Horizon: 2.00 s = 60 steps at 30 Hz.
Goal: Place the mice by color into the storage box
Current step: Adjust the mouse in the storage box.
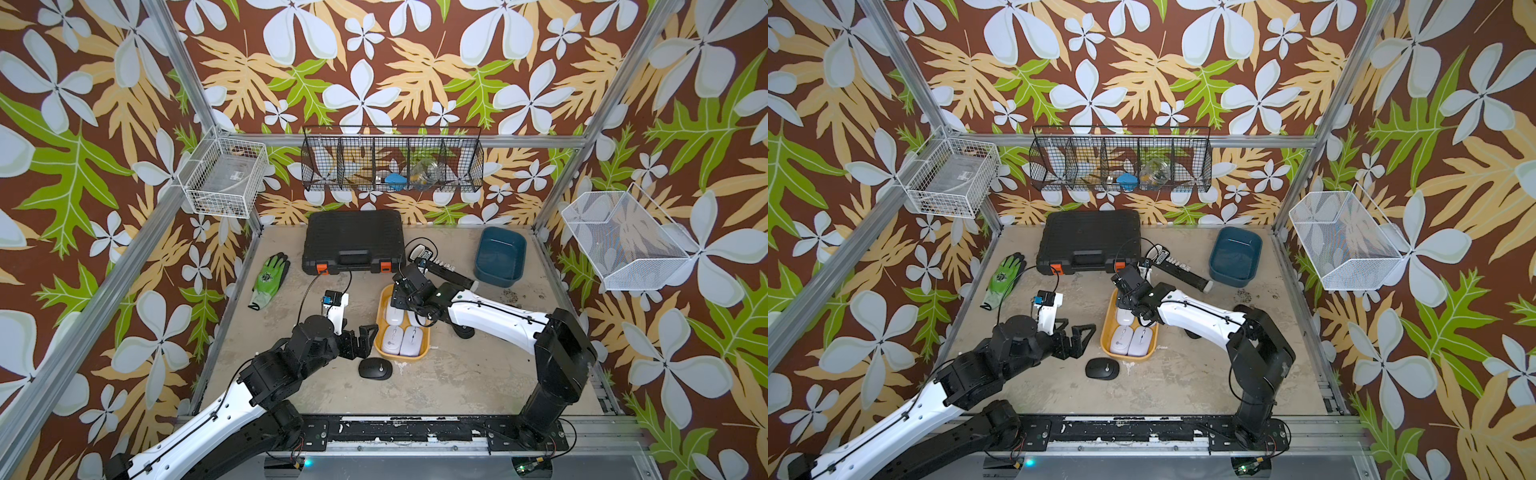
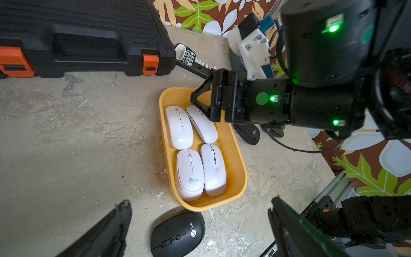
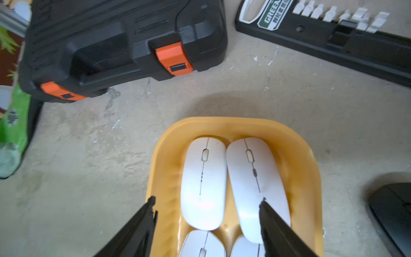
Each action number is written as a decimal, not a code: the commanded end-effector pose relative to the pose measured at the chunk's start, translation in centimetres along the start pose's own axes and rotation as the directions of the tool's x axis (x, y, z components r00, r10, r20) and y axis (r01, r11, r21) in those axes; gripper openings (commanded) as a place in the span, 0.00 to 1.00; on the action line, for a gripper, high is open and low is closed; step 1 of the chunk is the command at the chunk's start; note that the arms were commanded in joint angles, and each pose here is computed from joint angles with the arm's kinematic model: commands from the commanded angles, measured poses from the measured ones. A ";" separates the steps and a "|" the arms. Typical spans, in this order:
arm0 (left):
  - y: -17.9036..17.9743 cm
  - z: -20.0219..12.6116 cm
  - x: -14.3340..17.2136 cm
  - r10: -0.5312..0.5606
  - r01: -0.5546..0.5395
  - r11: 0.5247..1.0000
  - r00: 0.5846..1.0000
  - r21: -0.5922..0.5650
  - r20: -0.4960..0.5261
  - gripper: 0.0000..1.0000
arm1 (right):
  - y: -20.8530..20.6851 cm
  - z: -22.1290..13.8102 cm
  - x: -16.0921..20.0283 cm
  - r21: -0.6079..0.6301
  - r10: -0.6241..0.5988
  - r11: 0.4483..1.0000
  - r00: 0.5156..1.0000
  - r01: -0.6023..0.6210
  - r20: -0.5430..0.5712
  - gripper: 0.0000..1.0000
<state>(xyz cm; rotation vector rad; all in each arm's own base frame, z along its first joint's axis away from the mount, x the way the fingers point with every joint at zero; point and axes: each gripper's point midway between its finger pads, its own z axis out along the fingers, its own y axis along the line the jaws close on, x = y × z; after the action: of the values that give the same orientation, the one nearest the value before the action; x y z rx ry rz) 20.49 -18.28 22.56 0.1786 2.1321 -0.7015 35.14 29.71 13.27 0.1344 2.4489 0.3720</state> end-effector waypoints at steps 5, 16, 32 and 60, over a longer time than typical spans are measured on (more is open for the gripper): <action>0.0 0.1 -0.2 -0.011 0.011 1.000 1.000 0.002 0.015 1.00 | 0.6 1.2 1.5 -0.098 -0.085 0.992 0.990 0.074 -0.109 0.32; 0.8 0.2 0.4 -0.013 0.013 0.999 1.000 -0.030 0.006 1.00 | -1.4 5.8 3.3 -0.076 -0.093 0.994 0.974 0.079 -0.208 0.12; 1.3 0.7 1.0 -0.004 0.004 0.999 1.000 -0.049 -0.011 1.00 | -3.6 8.3 3.0 0.011 -0.079 0.996 0.971 0.084 -0.225 0.10; -0.5 2.9 1.4 -0.037 0.039 0.998 0.999 0.046 -0.033 1.00 | -6.1 -1.1 3.4 -0.069 -0.118 0.992 0.981 0.108 -0.156 0.02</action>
<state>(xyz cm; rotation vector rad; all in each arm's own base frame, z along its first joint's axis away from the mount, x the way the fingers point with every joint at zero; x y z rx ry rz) 21.10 -20.03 19.45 0.1859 2.1916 -0.7393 32.60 23.66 10.79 -0.0245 2.5697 0.3976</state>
